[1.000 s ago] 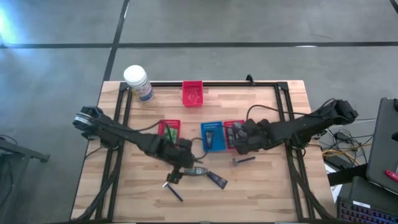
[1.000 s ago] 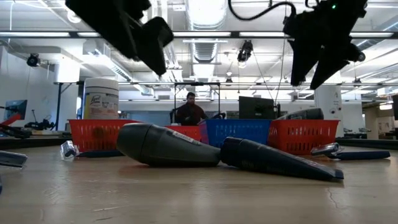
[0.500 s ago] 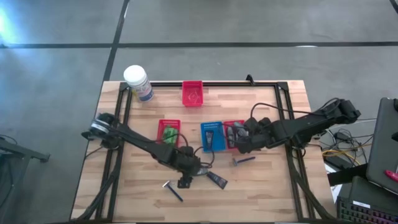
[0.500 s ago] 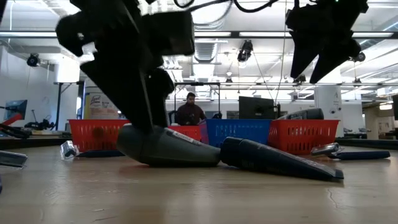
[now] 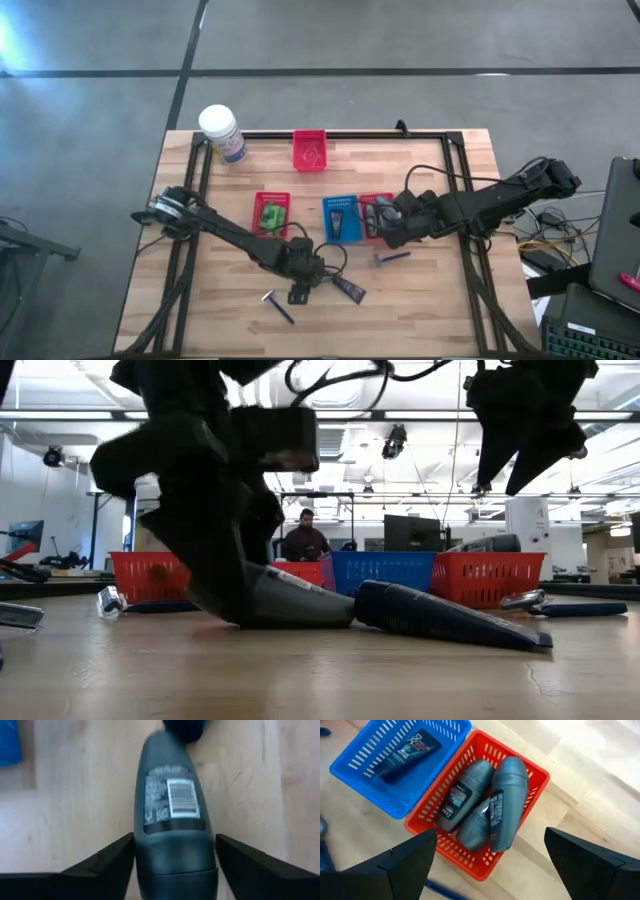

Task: Pick & Place Travel size toiletries
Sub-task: Put the black deodorant into the right red bin

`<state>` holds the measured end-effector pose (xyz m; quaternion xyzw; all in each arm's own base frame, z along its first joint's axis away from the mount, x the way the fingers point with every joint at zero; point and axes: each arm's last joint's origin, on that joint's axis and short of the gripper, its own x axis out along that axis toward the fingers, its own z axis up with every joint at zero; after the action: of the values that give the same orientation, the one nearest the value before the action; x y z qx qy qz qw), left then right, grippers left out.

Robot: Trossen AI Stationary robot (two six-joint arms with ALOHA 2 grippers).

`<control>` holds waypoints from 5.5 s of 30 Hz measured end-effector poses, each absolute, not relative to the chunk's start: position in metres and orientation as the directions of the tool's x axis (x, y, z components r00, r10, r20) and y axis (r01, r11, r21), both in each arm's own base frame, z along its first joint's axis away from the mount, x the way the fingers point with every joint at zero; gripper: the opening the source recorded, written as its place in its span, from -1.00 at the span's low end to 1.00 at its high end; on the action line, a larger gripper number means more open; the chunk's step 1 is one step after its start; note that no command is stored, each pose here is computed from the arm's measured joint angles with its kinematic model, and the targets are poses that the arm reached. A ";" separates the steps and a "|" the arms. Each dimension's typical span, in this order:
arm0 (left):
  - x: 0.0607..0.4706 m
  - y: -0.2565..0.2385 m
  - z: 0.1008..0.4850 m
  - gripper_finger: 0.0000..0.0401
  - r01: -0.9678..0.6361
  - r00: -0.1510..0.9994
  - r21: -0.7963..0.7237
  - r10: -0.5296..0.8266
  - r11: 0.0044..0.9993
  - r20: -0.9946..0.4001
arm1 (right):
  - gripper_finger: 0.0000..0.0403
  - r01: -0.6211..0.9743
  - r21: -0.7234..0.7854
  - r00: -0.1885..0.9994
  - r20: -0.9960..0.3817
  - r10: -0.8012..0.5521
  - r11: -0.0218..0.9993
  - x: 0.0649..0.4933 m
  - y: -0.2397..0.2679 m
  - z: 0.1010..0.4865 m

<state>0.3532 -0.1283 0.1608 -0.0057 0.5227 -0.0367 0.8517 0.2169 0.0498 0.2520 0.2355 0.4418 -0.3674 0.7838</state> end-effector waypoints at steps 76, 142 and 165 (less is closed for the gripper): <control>0.357 -0.089 0.267 0.05 -0.061 0.828 0.002 0.052 0.998 -0.558 | 0.21 0.416 0.809 0.840 -0.517 0.166 0.416 0.294 0.081 0.262; 0.351 -0.095 0.262 0.10 -0.023 0.794 0.049 0.048 0.999 -0.605 | 0.28 0.468 0.791 0.815 -0.559 0.153 0.395 0.306 0.054 0.252; 0.350 -0.094 0.261 0.10 -0.033 0.782 0.069 0.069 0.997 -0.619 | 0.04 0.471 0.821 0.819 -0.543 0.186 0.323 0.307 0.052 0.253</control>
<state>0.3501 -0.0939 0.2606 0.0275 0.3287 0.0268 0.9436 0.3073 0.0519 0.2527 0.5741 0.2859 -0.0937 0.7615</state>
